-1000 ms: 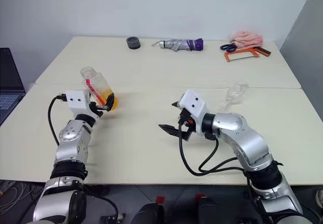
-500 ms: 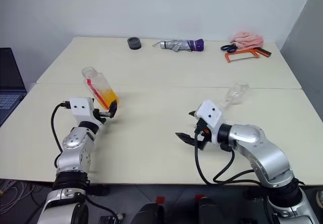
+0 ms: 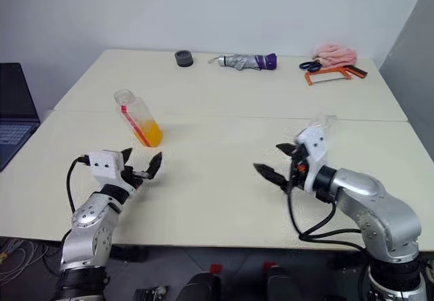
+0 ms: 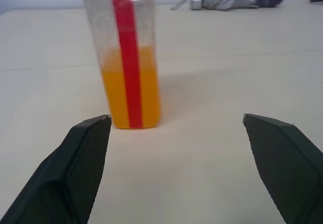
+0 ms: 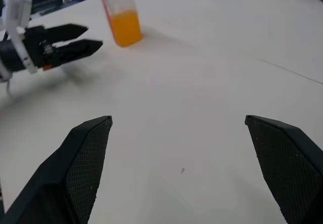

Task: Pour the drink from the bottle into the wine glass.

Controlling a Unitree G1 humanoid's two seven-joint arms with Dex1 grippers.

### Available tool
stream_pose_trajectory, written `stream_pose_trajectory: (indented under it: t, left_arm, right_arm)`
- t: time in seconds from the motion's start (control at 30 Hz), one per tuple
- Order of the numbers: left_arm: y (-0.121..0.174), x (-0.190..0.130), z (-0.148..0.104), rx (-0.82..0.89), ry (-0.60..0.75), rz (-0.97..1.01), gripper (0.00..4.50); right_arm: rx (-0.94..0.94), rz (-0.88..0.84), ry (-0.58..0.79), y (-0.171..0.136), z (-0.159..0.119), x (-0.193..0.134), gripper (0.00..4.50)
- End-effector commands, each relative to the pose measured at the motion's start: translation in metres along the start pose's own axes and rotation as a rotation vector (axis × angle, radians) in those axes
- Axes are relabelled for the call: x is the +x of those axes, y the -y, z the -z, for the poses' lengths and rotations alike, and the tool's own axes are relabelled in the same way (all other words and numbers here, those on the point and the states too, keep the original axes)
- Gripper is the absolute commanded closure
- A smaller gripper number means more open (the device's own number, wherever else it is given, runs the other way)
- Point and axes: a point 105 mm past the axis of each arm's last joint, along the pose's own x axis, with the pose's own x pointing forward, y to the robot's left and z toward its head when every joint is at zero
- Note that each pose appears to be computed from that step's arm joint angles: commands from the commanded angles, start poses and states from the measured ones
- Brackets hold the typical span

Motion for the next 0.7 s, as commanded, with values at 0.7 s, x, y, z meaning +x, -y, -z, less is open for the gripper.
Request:
stream_pose_trajectory:
  t: [0.7]
  left_arm:
    - [0.097,-0.001,-0.061,0.133,-0.093,1.028,0.03]
  right_arm:
    - [0.755,0.281,0.01,0.15,0.014,0.02,0.0]
